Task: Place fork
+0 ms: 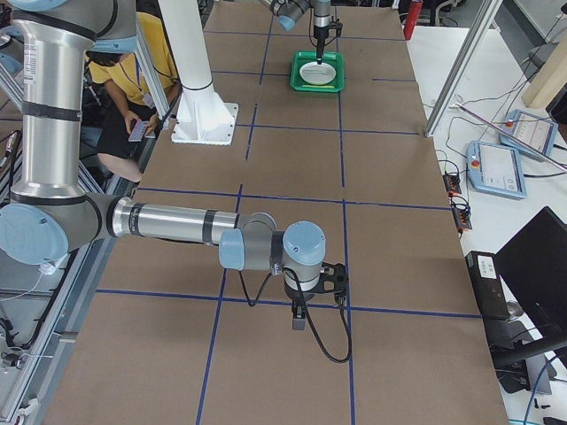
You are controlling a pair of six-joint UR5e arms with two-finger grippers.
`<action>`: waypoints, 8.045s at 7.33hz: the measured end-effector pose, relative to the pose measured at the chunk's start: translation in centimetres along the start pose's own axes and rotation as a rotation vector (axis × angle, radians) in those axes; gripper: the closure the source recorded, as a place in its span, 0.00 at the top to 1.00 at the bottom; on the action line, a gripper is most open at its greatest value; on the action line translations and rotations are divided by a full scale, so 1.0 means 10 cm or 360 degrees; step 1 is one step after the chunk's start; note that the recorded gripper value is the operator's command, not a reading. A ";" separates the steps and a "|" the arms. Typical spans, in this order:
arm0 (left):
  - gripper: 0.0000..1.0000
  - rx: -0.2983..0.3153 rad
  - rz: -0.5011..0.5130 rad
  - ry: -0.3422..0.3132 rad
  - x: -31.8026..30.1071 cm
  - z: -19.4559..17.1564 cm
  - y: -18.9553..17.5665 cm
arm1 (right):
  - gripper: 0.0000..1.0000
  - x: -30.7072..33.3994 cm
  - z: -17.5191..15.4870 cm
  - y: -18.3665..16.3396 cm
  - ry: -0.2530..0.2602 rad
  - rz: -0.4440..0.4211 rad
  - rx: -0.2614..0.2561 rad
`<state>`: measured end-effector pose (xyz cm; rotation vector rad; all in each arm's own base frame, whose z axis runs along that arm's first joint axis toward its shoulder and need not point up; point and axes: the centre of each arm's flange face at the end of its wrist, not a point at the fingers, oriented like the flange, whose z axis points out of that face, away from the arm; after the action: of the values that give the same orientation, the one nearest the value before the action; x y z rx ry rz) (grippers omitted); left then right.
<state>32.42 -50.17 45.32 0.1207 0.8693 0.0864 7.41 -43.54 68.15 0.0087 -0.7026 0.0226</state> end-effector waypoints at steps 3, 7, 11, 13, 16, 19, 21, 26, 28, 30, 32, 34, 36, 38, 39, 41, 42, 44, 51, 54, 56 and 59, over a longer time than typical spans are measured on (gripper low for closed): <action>0.67 -0.0052 0.0023 -0.0034 0.13 0.30 0.05 | 1.00 0.00 0.00 0.00 0.0000 -0.0002 0.0000; 0.56 -0.0076 0.0016 -0.0058 0.06 0.40 0.06 | 1.00 0.00 0.00 0.00 0.0002 0.0001 -0.0001; 0.49 -0.0085 -0.0004 -0.0068 0.03 0.43 0.07 | 1.00 0.00 0.00 0.00 0.0000 0.0000 0.0000; 0.49 -0.0092 -0.0015 -0.0075 0.00 0.46 0.06 | 1.00 0.00 0.00 0.00 0.0000 0.0000 -0.0001; 0.00 -0.0098 -0.0018 -0.0072 0.00 0.46 0.07 | 1.00 0.00 0.00 0.00 0.0000 0.0000 -0.0001; 0.00 -0.0095 -0.0022 -0.0073 -0.04 0.40 0.08 | 1.00 0.00 0.00 0.00 0.0001 0.0001 -0.0001; 0.00 -0.0036 -0.0049 -0.0076 -0.16 0.09 -0.05 | 1.00 0.00 0.00 0.00 0.0000 0.0001 -0.0001; 0.00 -0.0070 -0.0114 -0.0236 -1.14 -0.02 0.08 | 1.00 0.00 0.00 0.00 0.0000 0.0001 -0.0001; 0.00 -0.0072 -0.0174 -0.0231 -1.10 0.02 0.03 | 1.00 0.00 0.00 0.00 0.0000 0.0001 -0.0001; 0.00 -0.0062 -0.0201 -0.0218 -1.03 0.01 -0.02 | 1.00 0.00 0.00 0.00 0.0000 0.0001 -0.0001; 0.00 -0.0073 -0.0205 -0.0221 -1.02 0.06 -0.02 | 1.00 0.00 0.00 0.00 0.0000 0.0001 -0.0001; 0.00 -0.0112 -0.0190 -0.0228 -0.97 0.19 0.05 | 1.00 0.00 0.00 0.00 0.0000 0.0001 -0.0001; 0.62 -0.0136 -0.0166 -0.0226 -0.91 0.27 0.09 | 1.00 0.00 0.00 0.00 0.0000 0.0000 -0.0001; 0.99 -0.0137 -0.0149 -0.0222 -0.88 0.28 0.09 | 1.00 0.00 0.00 0.00 0.0000 0.0000 -0.0001; 0.99 -0.0136 -0.0143 -0.0222 -0.87 0.27 0.09 | 1.00 0.00 0.00 0.00 0.0001 0.0001 -0.0001; 1.00 -0.0124 -0.0128 -0.0213 -0.84 0.21 0.09 | 1.00 0.00 0.00 0.00 0.0000 0.0001 -0.0001; 1.00 -0.0107 -0.0114 -0.0205 -0.85 0.12 0.09 | 1.00 0.00 0.00 0.00 0.0000 0.0001 -0.0001; 1.00 -0.0032 -0.0011 -0.0207 -1.28 -0.31 0.00 | 1.00 0.00 0.00 0.00 0.0000 0.0000 -0.0001; 1.00 -0.0154 -0.0043 -0.0204 -3.72 -1.72 0.59 | 1.00 0.00 0.00 0.00 0.0001 0.0001 -0.0001; 1.00 -0.0154 -0.0104 -0.0184 -3.87 -1.77 0.73 | 1.00 0.00 0.00 0.00 0.0000 0.0000 -0.0001; 1.00 -0.0144 -0.0091 -0.0180 -3.85 -1.79 0.70 | 1.00 0.00 0.00 0.00 0.0001 0.0001 -0.0001; 1.00 -0.0141 -0.0081 -0.0180 -3.84 -1.80 0.68 | 1.00 0.00 0.00 0.00 0.0000 0.0000 0.0000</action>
<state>-6.18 -47.01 63.81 0.0205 0.7541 0.0697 7.41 -43.54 68.15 0.0084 -0.7026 0.0227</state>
